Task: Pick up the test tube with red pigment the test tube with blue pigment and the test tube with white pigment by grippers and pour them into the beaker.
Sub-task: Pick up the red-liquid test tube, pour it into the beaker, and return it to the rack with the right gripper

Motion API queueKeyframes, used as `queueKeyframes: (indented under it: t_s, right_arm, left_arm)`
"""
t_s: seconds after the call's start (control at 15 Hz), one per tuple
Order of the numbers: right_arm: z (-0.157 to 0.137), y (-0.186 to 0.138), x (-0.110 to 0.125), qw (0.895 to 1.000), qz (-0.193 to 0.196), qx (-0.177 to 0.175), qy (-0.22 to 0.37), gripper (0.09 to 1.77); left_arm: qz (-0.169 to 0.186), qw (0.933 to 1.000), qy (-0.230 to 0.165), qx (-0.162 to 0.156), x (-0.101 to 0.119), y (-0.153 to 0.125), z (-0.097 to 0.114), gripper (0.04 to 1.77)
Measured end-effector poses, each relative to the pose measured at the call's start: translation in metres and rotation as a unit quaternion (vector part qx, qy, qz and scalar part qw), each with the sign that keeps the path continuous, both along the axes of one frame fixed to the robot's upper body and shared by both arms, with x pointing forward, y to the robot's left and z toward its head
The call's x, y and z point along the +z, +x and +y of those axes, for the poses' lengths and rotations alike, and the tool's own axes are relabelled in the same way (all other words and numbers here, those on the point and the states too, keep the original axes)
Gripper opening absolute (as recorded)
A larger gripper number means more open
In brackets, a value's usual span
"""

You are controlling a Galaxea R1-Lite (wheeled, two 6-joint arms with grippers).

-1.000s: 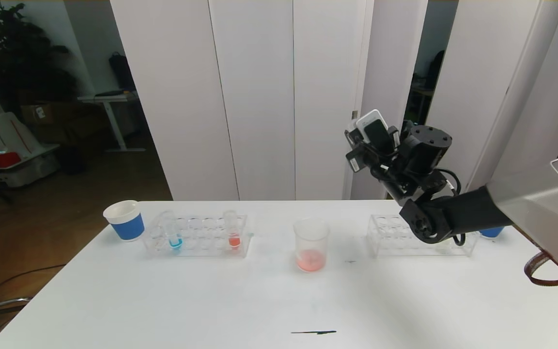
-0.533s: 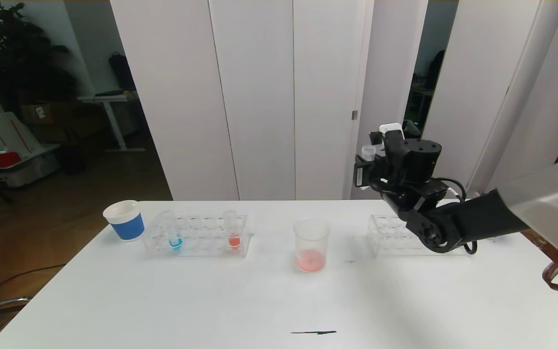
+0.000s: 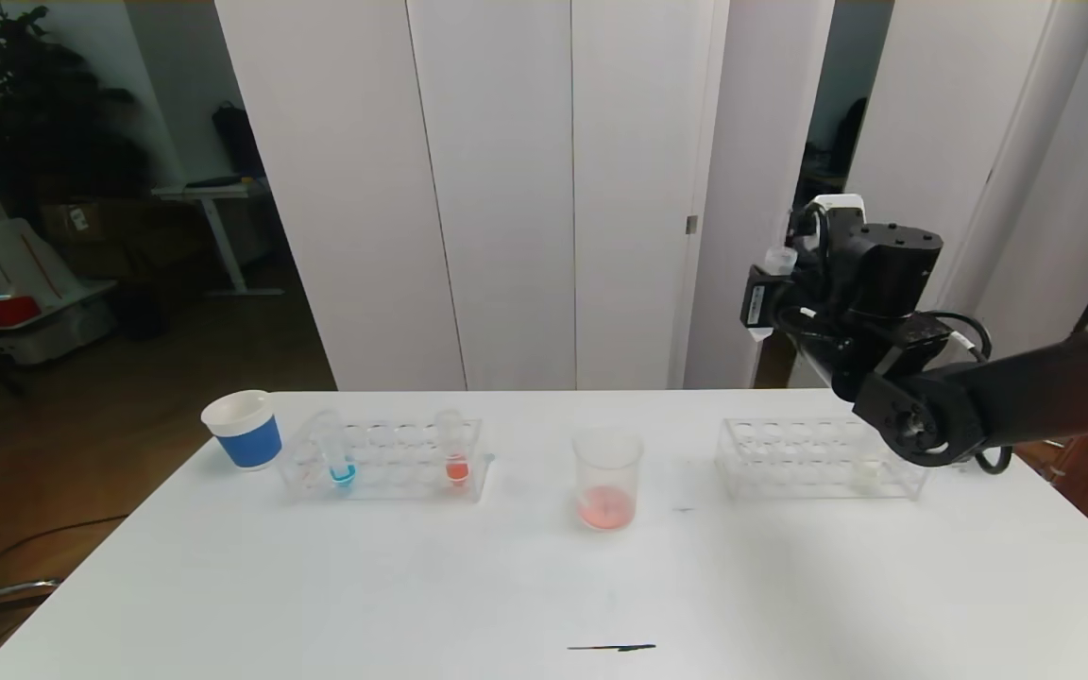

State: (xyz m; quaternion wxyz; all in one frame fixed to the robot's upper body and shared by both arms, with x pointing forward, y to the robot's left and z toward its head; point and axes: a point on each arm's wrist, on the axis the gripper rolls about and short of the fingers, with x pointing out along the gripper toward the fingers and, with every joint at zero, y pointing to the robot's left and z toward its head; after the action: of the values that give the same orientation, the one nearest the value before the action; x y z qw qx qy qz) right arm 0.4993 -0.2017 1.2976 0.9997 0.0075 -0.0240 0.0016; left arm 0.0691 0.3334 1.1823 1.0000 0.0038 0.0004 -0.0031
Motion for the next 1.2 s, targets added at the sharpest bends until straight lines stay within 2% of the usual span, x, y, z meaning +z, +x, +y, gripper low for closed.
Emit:
queueKeyframes:
  t_s: [0.2,0.4,0.67,0.8,1.0,1.2]
  right_arm:
    - [-0.046,0.002,0.023,0.998,-0.028,-0.057,-0.013,0.58]
    - [-0.109,0.0,0.044,0.991,-0.051,-0.122,-0.026,0.58]
    - [-0.189,-0.009,0.056,0.979,-0.068,-0.188,-0.033,0.58]
    - [-0.208,-0.011,0.05,0.976,-0.062,-0.207,-0.015,0.58]
    - [-0.22,-0.007,0.03,0.974,-0.042,-0.222,0.002,0.58]
    - [-0.231,-0.001,0.009,0.972,-0.051,-0.23,0.004,0.58]
  left_arm:
    - [0.0,1.0,0.0,0.0,0.0,0.0,0.0,1.75]
    - [0.0,1.0,0.0,0.0,0.0,0.0,0.0,1.75]
    - [0.0,1.0,0.0,0.0,0.0,0.0,0.0,1.75]
    - [0.0,1.0,0.0,0.0,0.0,0.0,0.0,1.75]
    - [0.0,1.0,0.0,0.0,0.0,0.0,0.0,1.75]
    - [0.0,1.0,0.0,0.0,0.0,0.0,0.0,1.75]
